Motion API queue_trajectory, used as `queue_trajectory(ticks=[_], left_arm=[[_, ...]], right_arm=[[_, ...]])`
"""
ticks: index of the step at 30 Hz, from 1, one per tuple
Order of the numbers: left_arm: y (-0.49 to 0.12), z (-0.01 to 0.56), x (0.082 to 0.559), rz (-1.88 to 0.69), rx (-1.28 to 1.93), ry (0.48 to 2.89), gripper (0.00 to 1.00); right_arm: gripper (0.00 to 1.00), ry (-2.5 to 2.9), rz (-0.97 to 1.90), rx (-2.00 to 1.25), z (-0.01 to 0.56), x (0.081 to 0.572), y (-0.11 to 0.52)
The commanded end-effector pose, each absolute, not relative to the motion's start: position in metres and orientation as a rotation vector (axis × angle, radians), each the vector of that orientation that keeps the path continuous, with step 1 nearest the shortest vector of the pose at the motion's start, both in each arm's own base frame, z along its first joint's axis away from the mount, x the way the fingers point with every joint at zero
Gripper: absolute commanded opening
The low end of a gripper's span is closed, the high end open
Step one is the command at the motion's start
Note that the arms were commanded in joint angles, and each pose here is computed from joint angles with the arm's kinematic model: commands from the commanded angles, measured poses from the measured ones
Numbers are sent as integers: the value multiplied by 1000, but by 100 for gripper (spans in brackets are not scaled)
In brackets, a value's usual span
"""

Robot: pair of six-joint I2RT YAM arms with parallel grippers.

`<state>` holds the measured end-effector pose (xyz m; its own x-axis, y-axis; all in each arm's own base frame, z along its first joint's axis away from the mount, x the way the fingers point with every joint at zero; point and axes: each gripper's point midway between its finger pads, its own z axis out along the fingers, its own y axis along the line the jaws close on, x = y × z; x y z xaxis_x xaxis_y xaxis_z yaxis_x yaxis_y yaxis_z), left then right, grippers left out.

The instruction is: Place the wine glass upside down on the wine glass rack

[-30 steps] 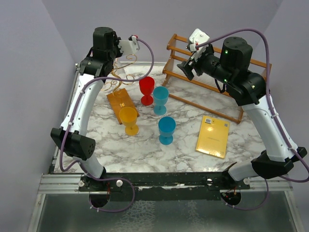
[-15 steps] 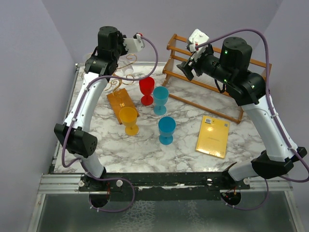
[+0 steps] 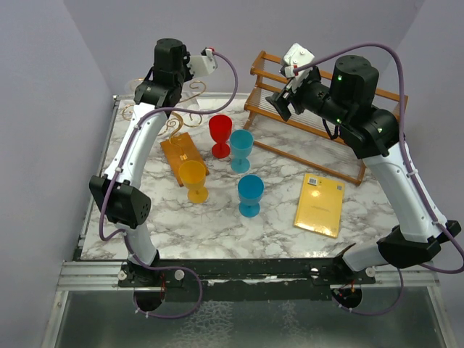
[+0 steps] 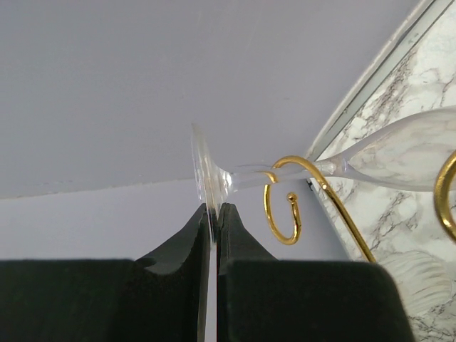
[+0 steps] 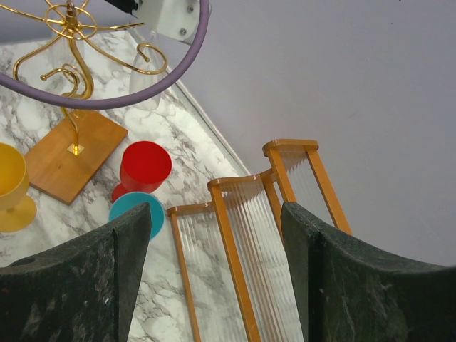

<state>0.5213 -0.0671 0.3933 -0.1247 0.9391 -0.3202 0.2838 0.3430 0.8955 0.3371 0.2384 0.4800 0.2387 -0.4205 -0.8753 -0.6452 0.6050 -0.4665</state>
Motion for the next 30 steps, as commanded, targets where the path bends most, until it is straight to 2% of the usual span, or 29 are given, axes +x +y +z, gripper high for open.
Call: queue_trajectory(ticks=[1, 18, 30], left_arm=[[-53, 417, 522, 900, 1009, 1626, 2], [-55, 391, 508, 779, 1047, 1724, 4], [-56, 381, 501, 741, 1046, 1755, 19]], right_arm=[[73, 1383, 204, -1001, 479, 333, 237], [73, 1399, 190, -1009, 469, 338, 237], [73, 1420, 180, -1022, 458, 344, 239]])
